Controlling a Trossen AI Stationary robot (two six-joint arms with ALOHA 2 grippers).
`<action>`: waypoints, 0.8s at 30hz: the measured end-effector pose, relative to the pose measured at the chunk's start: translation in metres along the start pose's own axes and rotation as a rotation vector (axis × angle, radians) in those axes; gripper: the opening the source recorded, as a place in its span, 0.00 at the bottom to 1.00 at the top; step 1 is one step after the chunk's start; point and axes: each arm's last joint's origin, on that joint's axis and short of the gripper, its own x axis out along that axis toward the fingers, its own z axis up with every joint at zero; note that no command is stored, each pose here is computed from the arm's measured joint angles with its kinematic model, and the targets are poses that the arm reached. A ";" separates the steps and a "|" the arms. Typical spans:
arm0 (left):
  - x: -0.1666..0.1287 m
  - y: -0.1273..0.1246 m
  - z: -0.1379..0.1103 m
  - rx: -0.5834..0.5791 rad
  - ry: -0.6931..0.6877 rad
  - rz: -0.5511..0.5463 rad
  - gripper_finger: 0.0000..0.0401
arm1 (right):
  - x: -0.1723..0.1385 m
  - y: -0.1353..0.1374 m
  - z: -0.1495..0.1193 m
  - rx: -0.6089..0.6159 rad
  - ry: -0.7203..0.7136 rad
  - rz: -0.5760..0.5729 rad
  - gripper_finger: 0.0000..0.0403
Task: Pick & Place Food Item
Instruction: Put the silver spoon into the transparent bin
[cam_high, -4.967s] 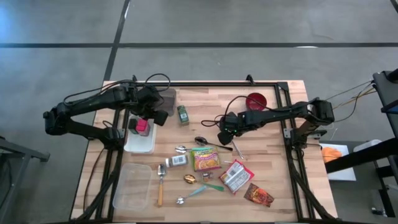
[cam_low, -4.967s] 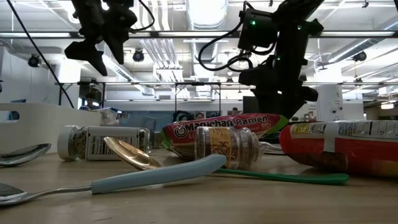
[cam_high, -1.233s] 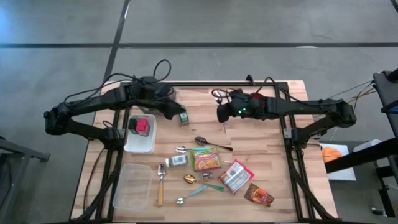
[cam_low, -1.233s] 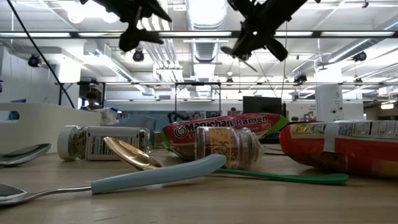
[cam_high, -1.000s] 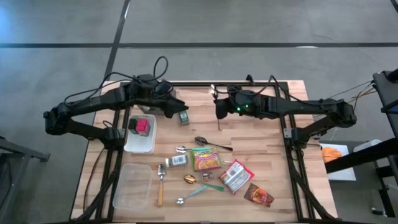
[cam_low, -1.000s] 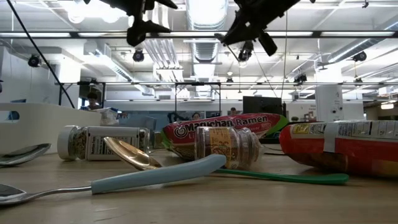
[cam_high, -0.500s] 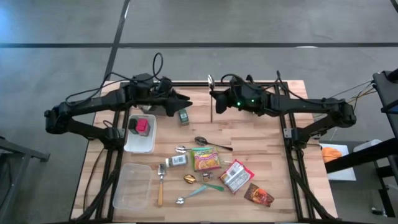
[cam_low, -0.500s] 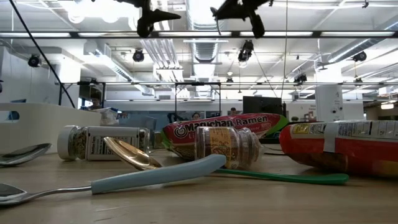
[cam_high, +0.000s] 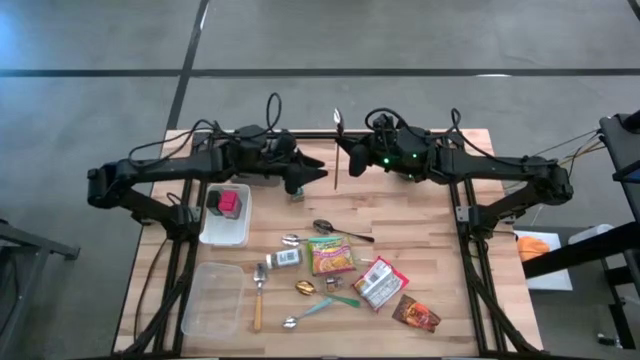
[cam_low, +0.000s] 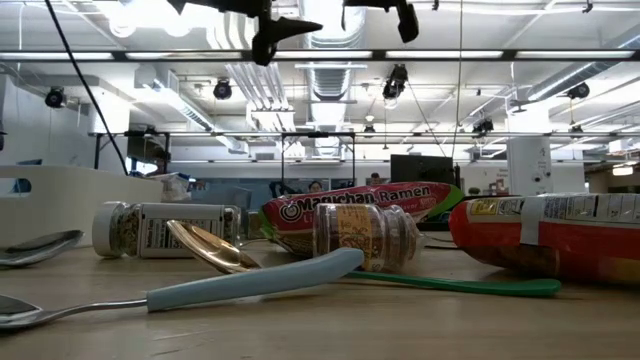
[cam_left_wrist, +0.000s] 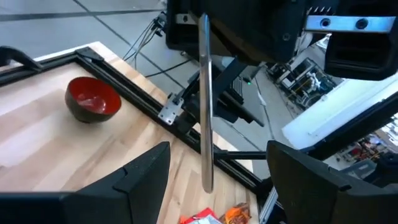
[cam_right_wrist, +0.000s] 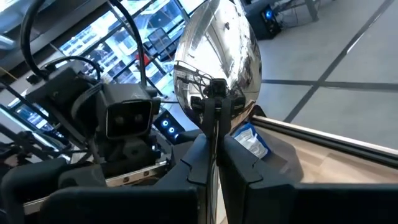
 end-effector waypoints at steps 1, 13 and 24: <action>0.002 0.000 0.001 0.003 -0.012 -0.010 0.67 | 0.000 0.001 0.000 0.000 0.003 0.005 0.02; 0.020 0.006 0.001 -0.020 -0.053 -0.030 0.67 | -0.001 0.006 0.000 0.011 0.007 0.070 0.02; 0.023 0.005 0.002 -0.012 -0.078 -0.049 0.47 | -0.001 0.007 -0.001 0.007 0.022 0.091 0.02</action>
